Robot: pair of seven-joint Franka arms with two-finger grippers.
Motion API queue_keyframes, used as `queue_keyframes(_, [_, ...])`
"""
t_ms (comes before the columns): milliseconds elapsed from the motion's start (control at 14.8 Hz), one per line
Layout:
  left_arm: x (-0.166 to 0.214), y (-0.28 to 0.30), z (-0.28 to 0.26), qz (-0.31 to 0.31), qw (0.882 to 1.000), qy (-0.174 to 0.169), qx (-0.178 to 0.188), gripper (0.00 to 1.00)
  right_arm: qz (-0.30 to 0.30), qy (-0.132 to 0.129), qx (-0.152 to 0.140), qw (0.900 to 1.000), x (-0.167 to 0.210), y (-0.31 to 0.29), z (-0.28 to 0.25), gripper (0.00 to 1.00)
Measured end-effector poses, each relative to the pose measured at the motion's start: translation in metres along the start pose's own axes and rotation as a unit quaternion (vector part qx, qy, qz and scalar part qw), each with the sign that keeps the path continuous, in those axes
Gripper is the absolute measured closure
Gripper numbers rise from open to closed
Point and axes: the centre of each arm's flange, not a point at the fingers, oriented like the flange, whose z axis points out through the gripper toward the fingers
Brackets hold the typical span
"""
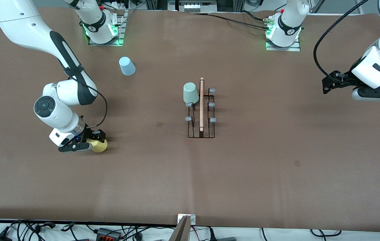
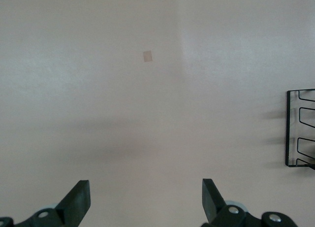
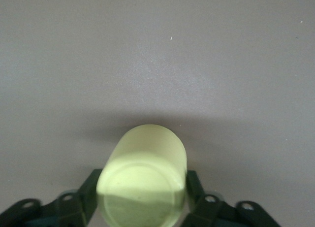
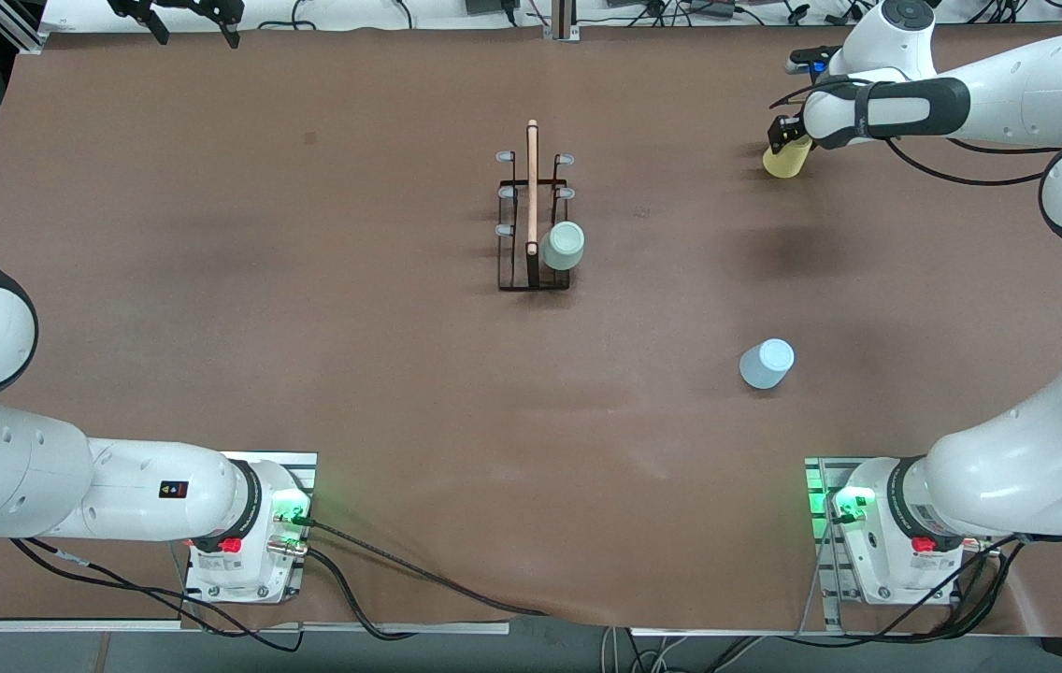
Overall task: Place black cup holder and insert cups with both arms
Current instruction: 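Carry the yellow cup to the rack with the right gripper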
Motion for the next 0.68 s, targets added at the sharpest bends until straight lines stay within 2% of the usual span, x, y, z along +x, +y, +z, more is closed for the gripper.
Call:
queue_keyframes(271, [0.000,0.000,0.000,0.000,1.000,0.000,0.000,0.00,-0.004,0.014,-0.002,1.000,0.010,0.001,-0.013,0.33])
queue_keyframes(406, [0.000,0.000,0.000,0.000,1.000,-0.001,0.000,0.00,-0.004,0.015,-0.006,1.000,0.018,-0.006,-0.038,0.33])
queue_keyframes(541, [0.000,0.000,0.000,0.000,1.000,-0.001,0.000,0.00,0.024,0.011,-0.006,1.000,0.023,-0.040,-0.080,0.33])
queue_keyframes(676, [-0.001,0.000,0.000,0.000,1.000,-0.002,0.000,0.00,0.072,0.011,0.000,0.997,0.017,-0.109,-0.122,0.33])
